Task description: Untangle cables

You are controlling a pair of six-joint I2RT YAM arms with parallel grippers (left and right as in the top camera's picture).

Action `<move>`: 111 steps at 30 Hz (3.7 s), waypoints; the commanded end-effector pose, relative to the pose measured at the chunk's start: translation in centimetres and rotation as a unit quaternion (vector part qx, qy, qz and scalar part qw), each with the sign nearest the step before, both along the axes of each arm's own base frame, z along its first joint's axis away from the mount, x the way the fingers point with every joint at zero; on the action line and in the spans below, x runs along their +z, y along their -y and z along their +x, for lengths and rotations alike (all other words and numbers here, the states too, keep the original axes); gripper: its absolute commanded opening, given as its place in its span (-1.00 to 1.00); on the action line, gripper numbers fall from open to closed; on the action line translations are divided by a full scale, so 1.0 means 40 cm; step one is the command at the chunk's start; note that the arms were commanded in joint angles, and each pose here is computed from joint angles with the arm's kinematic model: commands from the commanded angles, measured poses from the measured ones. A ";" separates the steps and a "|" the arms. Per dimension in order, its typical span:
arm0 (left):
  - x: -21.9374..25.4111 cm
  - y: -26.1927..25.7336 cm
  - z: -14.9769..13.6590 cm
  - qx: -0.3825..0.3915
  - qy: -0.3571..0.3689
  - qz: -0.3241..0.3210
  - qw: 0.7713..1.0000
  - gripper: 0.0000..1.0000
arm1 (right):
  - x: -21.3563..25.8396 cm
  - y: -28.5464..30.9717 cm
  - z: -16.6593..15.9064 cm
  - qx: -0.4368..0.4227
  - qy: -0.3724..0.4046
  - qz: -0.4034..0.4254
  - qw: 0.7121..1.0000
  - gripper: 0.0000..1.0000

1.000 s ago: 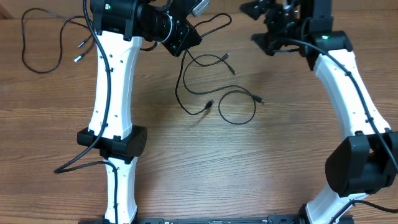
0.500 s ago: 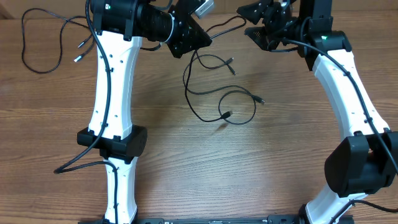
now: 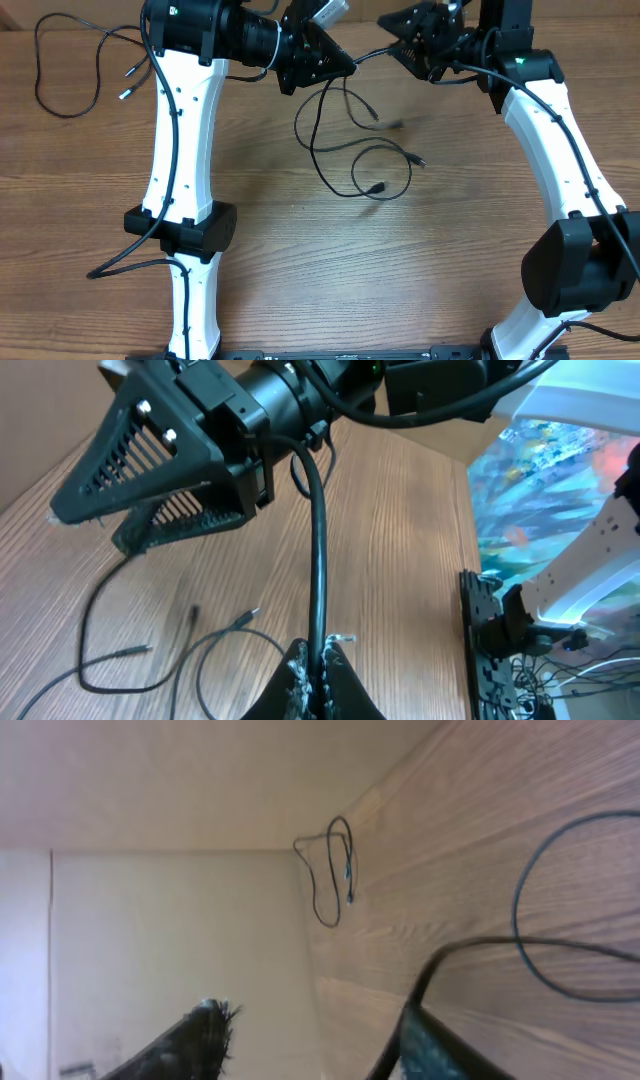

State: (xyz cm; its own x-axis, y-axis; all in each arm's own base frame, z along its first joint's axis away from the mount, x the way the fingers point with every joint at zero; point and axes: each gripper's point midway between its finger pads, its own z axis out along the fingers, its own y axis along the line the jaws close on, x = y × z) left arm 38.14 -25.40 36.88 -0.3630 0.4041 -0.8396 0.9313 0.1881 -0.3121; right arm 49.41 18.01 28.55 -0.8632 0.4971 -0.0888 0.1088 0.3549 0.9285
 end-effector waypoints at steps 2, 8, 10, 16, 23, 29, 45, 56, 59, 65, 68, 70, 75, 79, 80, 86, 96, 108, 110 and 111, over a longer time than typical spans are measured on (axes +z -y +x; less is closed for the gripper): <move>0.016 0.017 -0.014 -0.029 0.009 -0.029 0.999 -0.92 | 0.011 -0.012 -0.015 0.014 0.000 0.007 1.000 -0.19; 0.012 0.011 -0.008 -0.025 0.012 -0.023 0.999 -0.92 | 0.000 -0.012 -0.023 0.015 -0.015 0.006 1.000 -0.46; 0.006 0.007 -0.003 -0.019 0.015 -0.015 1.000 -0.91 | -0.003 -0.013 -0.029 0.019 -0.020 0.007 1.000 -0.40; 0.013 -0.005 0.015 -0.004 0.008 -0.021 1.000 -0.92 | -0.015 -0.007 -0.030 0.055 0.060 -0.053 0.995 -0.03; 0.057 -0.038 0.065 0.058 -0.072 -0.066 0.994 -0.92 | -0.098 0.119 0.011 -0.016 0.055 -0.170 0.984 1.00; 0.132 -0.053 0.041 0.012 -0.092 -0.144 0.985 -0.91 | -0.121 0.196 0.006 -0.015 0.055 -0.198 0.979 1.00; 0.195 -0.023 0.087 0.062 -0.207 -0.170 0.962 -0.91 | -0.154 0.169 -0.079 0.125 0.123 -0.241 0.954 0.93; 0.215 0.005 0.083 0.075 -0.280 -0.174 0.941 -0.91 | -0.057 0.055 -0.057 0.161 0.228 -0.176 0.944 0.68; 0.216 0.018 0.076 0.072 -0.292 -0.173 0.938 -0.91 | -0.028 0.025 -0.042 0.157 0.253 -0.169 0.940 0.64; 0.221 0.020 0.072 0.079 -0.336 -0.172 0.923 -0.91 | 0.002 0.014 0.008 0.103 0.255 -0.174 0.945 0.61; 0.221 0.022 0.070 0.082 -0.351 -0.171 0.917 -0.92 | 0.017 -0.003 0.012 0.105 0.274 -0.173 0.940 0.58; 0.222 0.022 0.069 0.081 -0.357 -0.171 0.915 -0.92 | 0.023 -0.005 0.017 0.102 0.281 -0.175 0.938 0.45; 0.226 0.022 0.059 0.072 -0.369 -0.171 0.911 -0.91 | 0.030 -0.005 0.021 0.100 0.289 -0.175 0.936 -0.22; 0.232 0.026 0.043 0.060 -0.390 -0.169 0.903 -0.91 | 0.045 -0.006 0.028 0.093 0.297 -0.169 0.935 -0.21; 0.234 0.026 0.040 0.056 -0.393 -0.169 0.902 -0.92 | 0.050 -0.007 0.030 0.090 0.297 -0.165 0.936 -0.18; 0.233 0.032 0.038 0.056 -0.395 -0.168 0.902 -0.92 | 0.066 -0.036 0.019 0.102 0.304 -0.146 0.936 -0.11; 0.234 0.032 0.036 0.056 -0.404 -0.167 0.898 -0.92 | 0.073 -0.045 0.024 0.098 0.314 -0.150 0.932 -0.73; 0.152 -0.008 0.107 0.136 -0.292 -0.142 0.936 -0.78 | 0.030 -0.042 0.003 0.106 0.264 -0.149 0.947 -0.93; 0.081 -0.039 0.142 0.215 -0.293 -0.096 0.927 -0.56 | 0.023 -0.041 -0.004 0.120 0.275 -0.159 0.941 -0.92; 0.043 -0.059 0.157 0.254 -0.285 -0.067 0.922 -0.42 | 0.021 -0.041 -0.008 0.126 0.279 -0.161 0.938 -0.92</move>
